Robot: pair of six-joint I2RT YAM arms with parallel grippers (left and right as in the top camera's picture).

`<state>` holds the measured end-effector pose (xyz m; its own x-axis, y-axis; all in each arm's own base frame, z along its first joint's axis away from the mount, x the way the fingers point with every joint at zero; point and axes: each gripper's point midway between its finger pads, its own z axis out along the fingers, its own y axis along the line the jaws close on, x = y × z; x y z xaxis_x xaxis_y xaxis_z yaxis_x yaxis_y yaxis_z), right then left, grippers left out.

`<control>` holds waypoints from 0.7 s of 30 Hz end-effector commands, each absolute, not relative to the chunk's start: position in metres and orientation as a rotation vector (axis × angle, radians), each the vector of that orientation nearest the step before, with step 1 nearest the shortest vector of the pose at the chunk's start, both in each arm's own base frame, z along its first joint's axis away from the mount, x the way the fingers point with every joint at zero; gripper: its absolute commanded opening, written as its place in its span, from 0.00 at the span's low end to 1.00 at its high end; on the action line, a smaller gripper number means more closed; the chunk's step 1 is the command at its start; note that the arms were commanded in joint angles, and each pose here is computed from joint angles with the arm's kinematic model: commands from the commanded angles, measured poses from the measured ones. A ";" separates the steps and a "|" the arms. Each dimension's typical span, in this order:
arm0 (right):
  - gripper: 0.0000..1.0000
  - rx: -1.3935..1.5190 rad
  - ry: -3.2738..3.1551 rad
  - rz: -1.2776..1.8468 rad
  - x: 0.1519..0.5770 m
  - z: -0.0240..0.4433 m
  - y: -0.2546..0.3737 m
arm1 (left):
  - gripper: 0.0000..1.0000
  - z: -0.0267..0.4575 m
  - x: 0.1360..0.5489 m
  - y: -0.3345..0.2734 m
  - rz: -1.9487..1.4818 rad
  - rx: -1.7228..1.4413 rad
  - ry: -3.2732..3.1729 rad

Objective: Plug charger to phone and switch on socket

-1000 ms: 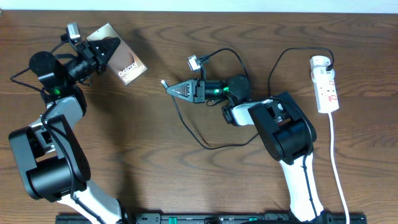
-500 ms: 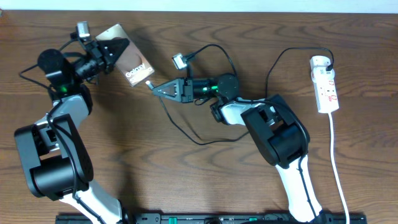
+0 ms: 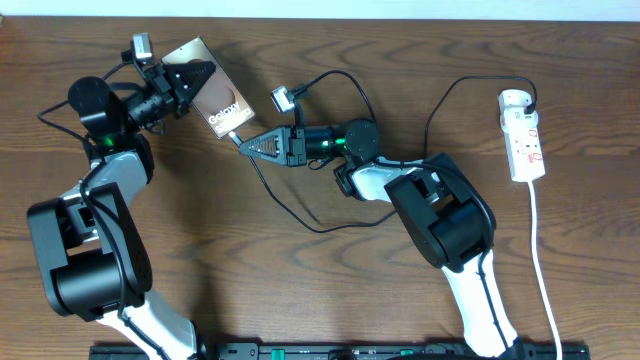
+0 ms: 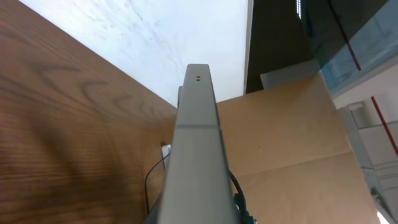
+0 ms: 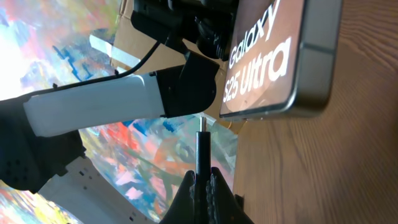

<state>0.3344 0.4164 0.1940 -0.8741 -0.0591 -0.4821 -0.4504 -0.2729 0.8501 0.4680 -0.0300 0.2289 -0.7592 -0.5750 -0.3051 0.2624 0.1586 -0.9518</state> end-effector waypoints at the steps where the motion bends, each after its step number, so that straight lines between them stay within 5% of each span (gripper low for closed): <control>1: 0.01 -0.654 1.660 2.227 0.336 0.204 0.414 | 0.07 0.238 0.470 -0.025 -1.666 -0.314 1.776; 21: 0.01 -0.610 1.652 2.194 0.353 0.204 0.400 | 0.07 0.253 0.458 -0.032 -1.716 -0.223 1.768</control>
